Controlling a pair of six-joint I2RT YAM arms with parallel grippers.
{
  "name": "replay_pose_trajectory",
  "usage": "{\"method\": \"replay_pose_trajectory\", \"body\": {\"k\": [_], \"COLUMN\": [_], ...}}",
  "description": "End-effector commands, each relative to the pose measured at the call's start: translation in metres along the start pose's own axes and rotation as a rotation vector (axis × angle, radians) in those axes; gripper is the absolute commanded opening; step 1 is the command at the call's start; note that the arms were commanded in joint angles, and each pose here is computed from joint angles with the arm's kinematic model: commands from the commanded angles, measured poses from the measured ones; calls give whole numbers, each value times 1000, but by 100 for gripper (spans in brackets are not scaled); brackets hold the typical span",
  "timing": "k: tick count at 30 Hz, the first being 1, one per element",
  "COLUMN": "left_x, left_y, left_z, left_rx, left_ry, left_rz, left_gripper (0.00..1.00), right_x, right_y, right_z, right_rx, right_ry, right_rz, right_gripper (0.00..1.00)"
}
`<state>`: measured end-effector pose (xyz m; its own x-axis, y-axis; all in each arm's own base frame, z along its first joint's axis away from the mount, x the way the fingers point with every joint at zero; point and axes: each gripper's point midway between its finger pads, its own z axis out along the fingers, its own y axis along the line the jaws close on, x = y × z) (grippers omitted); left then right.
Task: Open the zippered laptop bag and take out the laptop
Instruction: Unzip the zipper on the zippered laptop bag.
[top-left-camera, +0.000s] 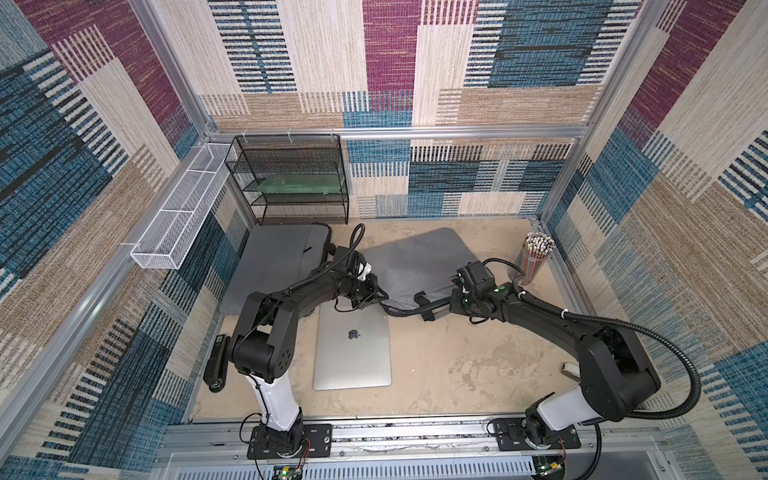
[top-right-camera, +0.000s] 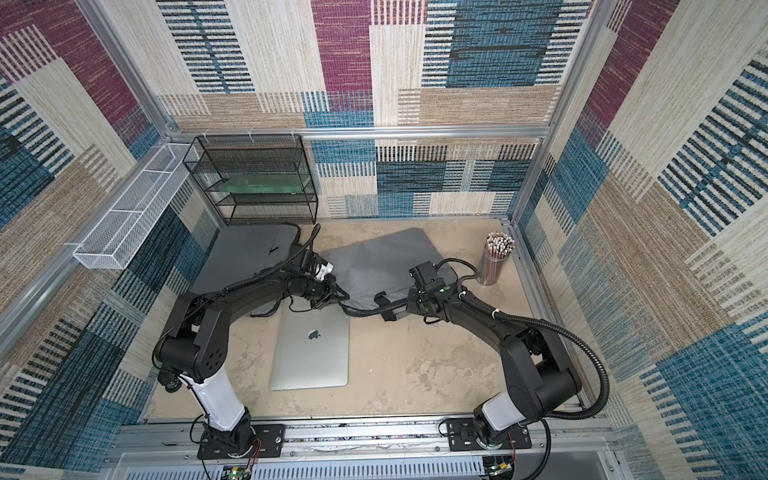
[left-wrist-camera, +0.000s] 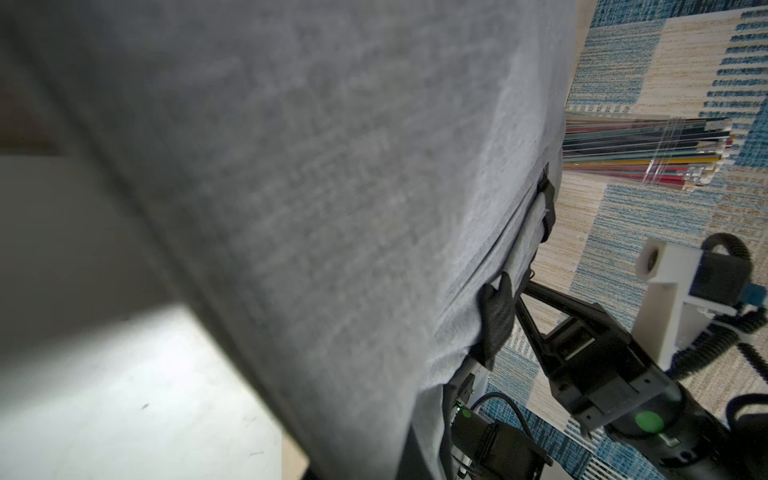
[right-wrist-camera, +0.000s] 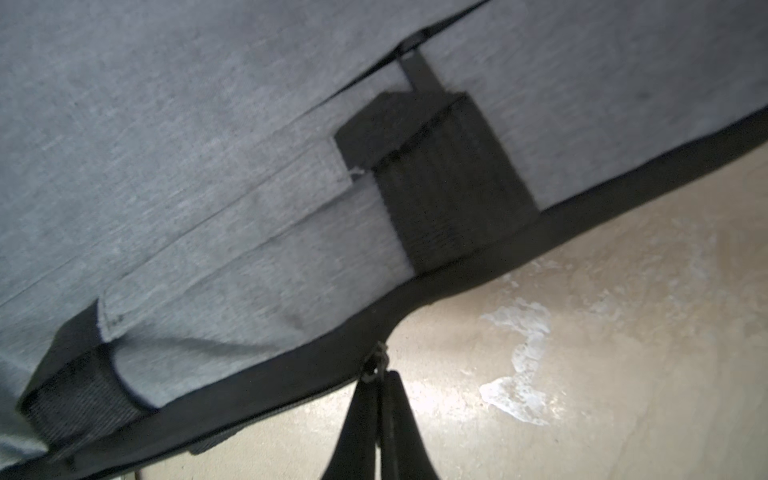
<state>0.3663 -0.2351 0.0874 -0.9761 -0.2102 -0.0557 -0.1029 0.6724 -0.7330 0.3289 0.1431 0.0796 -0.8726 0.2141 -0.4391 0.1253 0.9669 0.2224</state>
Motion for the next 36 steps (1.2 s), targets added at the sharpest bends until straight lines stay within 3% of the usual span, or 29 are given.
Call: {"method": "replay_pose_trajectory", "body": {"k": [1, 30, 33, 36], "left_x": [-24, -45, -51, -59], "left_y": [21, 39, 33, 25], "left_z": [-10, -18, -17, -15], "left_rx": [-102, -110, -83, -41], "left_ry": [-115, -133, -147, -167], "left_rz": [23, 21, 23, 24], "left_gripper": [0, 0, 9, 26], "right_x": [3, 0, 1, 3], "right_y": [-46, -110, -114, -114], "right_z": [-7, -38, -40, -40], "right_rx": [201, 316, 321, 314], "right_ry": [-13, -63, -65, -62], "right_rz": [23, 154, 168, 185], "right_gripper": [0, 0, 0, 0]}}
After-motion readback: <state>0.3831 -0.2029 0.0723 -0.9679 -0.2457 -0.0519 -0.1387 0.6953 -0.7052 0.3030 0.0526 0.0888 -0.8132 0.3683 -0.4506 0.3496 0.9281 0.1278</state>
